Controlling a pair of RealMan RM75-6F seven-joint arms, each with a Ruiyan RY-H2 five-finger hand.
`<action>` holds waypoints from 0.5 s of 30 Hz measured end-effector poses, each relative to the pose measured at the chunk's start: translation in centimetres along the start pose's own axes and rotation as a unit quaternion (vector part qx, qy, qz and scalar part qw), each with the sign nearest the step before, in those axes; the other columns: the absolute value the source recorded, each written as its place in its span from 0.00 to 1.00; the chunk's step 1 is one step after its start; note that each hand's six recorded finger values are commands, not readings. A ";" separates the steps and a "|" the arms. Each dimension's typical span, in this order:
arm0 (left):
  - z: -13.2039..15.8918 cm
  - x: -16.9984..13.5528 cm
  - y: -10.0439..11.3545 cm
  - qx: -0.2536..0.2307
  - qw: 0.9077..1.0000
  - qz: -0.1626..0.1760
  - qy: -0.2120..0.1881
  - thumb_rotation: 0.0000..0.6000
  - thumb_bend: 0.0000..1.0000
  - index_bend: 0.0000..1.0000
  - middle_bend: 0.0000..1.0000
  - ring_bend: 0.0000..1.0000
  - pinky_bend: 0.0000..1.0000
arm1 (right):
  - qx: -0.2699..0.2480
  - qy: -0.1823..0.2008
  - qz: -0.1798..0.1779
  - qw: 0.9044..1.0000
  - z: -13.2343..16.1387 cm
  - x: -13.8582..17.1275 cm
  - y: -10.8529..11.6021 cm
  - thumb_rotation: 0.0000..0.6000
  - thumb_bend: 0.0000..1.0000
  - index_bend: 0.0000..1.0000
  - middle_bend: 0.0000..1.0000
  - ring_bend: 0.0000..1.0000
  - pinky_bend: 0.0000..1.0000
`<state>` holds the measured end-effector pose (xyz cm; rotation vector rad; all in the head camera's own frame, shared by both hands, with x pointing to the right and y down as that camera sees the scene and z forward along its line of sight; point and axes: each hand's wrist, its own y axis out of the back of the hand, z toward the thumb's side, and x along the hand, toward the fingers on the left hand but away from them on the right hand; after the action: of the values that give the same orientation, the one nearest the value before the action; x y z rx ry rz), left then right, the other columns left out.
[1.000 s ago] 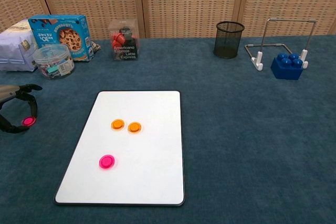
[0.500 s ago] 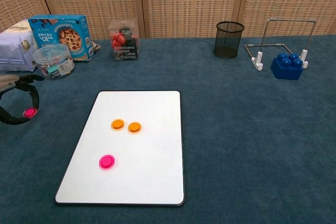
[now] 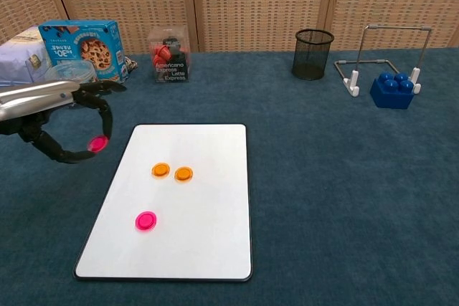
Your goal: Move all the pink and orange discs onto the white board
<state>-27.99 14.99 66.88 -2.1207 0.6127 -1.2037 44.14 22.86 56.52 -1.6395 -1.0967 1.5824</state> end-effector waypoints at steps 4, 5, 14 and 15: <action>3.7 0.4 -0.1 0.011 0.999 -0.010 -0.044 1.00 0.35 0.55 0.00 0.00 0.00 | 0.000 -0.001 0.001 1.000 0.0 0.0 0.0 1.00 0.00 0.00 0.00 0.00 0.00; 4.4 0.5 -0.2 0.014 0.998 -0.013 -0.052 1.00 0.35 0.55 0.00 0.00 0.00 | 0.001 -0.001 0.001 1.000 0.0 0.0 0.0 1.00 0.00 0.00 0.00 0.00 0.00; 8.2 1.3 -3.8 0.006 0.995 -0.052 -0.080 1.00 0.35 0.55 0.00 0.00 0.00 | -0.001 -0.001 0.002 1.000 -0.1 0.0 0.0 1.00 0.00 0.00 0.00 0.00 0.00; 8.3 1.3 -4.1 0.006 0.995 -0.055 -0.080 1.00 0.35 0.55 0.00 0.00 0.00 | -0.001 -0.001 0.002 1.000 -0.1 0.0 0.0 1.00 0.00 0.00 0.00 0.00 0.00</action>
<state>-19.70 19.38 67.29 -2.2391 0.4210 -1.0783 44.24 22.88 56.53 -1.6421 -1.0966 1.5855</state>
